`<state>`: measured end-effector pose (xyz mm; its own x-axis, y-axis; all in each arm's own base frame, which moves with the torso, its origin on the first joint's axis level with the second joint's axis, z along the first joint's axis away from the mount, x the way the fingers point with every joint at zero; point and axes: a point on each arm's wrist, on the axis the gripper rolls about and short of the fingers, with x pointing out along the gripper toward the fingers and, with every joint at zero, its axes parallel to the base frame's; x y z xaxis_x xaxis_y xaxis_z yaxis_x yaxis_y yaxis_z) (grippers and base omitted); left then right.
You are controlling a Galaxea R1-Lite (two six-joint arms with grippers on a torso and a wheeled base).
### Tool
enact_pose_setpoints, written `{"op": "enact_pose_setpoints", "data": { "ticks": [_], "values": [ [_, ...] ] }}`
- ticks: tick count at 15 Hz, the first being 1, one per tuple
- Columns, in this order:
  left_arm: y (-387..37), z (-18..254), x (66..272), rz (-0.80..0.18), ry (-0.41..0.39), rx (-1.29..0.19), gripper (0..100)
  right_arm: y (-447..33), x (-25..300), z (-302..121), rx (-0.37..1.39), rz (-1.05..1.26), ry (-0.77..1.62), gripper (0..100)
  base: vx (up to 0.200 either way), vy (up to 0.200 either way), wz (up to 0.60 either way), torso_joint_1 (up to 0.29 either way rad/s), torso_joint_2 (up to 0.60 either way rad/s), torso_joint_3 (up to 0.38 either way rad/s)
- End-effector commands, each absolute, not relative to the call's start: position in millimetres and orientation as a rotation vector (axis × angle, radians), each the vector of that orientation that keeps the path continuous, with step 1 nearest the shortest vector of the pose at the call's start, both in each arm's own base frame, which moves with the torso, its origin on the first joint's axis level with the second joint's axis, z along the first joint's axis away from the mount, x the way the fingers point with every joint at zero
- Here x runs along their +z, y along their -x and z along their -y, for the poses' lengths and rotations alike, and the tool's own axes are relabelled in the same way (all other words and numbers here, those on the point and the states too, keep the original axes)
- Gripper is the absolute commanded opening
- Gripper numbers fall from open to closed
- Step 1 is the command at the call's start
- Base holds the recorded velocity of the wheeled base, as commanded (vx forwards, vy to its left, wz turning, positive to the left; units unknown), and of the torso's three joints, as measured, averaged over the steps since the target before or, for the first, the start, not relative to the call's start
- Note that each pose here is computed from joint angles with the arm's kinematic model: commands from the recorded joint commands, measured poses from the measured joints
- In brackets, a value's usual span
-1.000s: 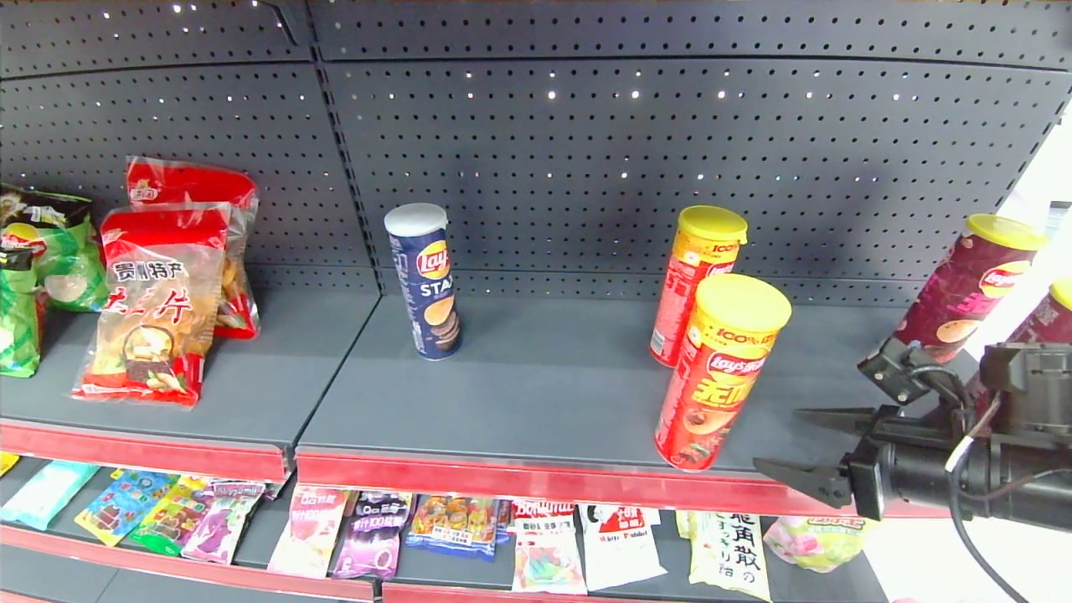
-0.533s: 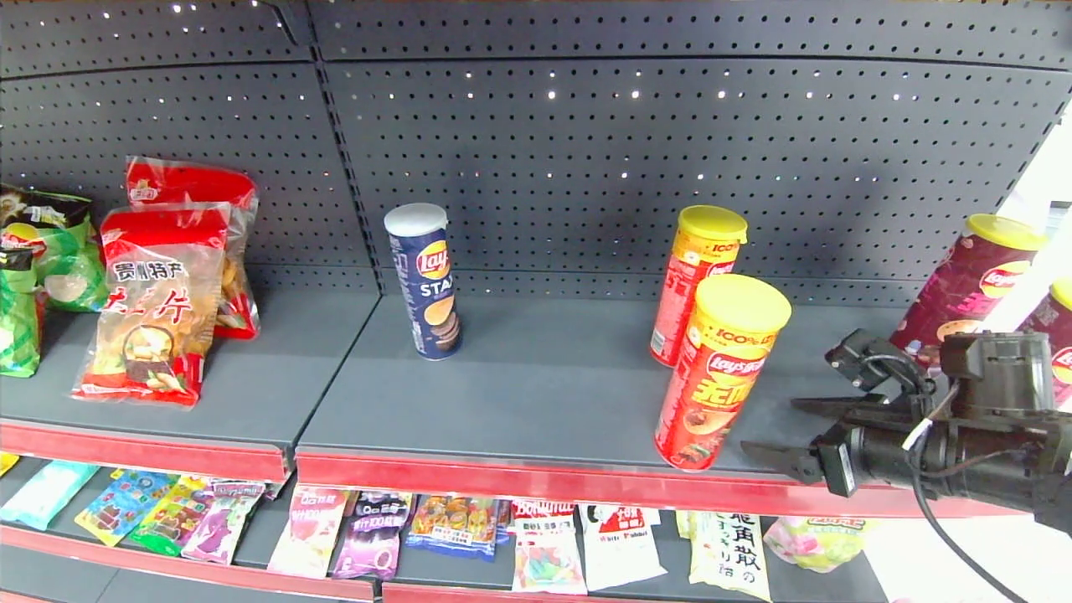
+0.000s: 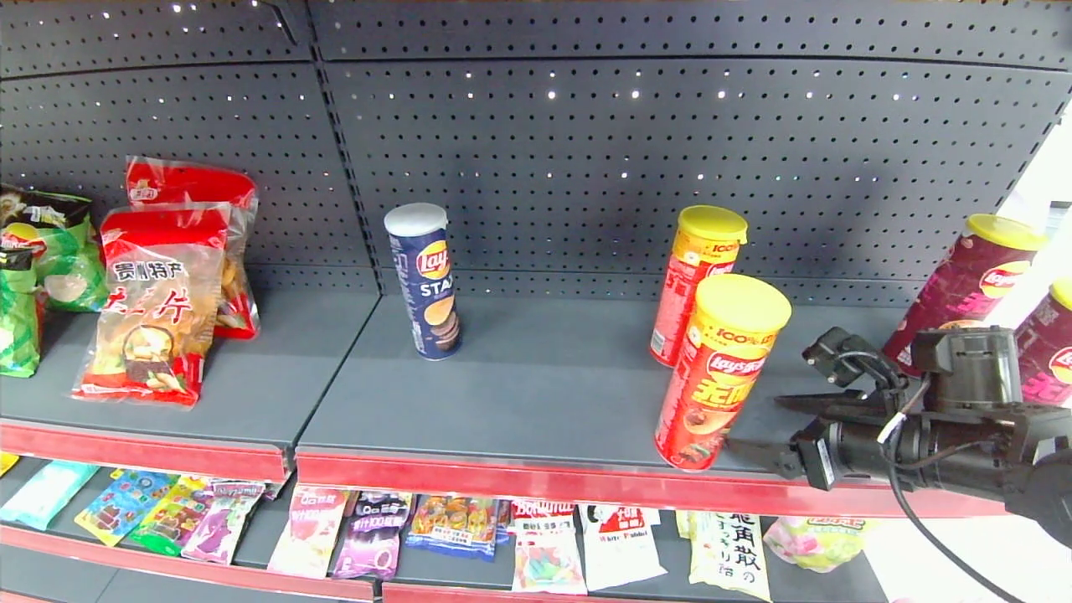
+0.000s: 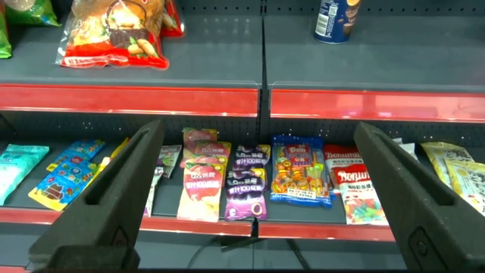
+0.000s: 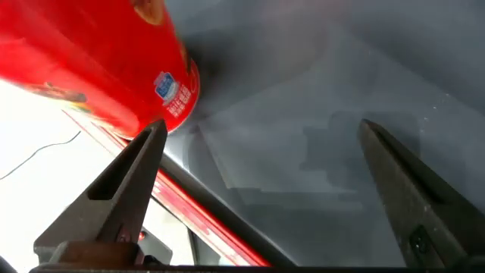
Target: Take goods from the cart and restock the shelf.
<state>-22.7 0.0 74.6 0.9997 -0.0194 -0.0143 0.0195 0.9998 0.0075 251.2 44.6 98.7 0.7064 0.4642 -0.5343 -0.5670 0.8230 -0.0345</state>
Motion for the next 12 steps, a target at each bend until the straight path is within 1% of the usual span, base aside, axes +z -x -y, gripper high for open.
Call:
{"op": "enact_pose_setpoints", "data": {
  "ticks": [1,10,12],
  "values": [
    [23,0,75,-0.014,-0.008,-0.020,100,-254,97,-47,0.586,-0.542,0.203,100,0.000,0.000,0.00,0.000,0.00,0.000],
    [23,0,75,-0.014,-0.008,-0.020,100,-253,97,-47,0.586,-0.541,0.200,100,0.000,0.000,0.00,0.000,0.00,0.000],
    [23,0,75,-0.014,-0.008,-0.018,100,-243,106,-46,0.579,-0.514,0.191,100,0.000,0.000,0.00,0.000,0.00,0.000]
  ]
}}
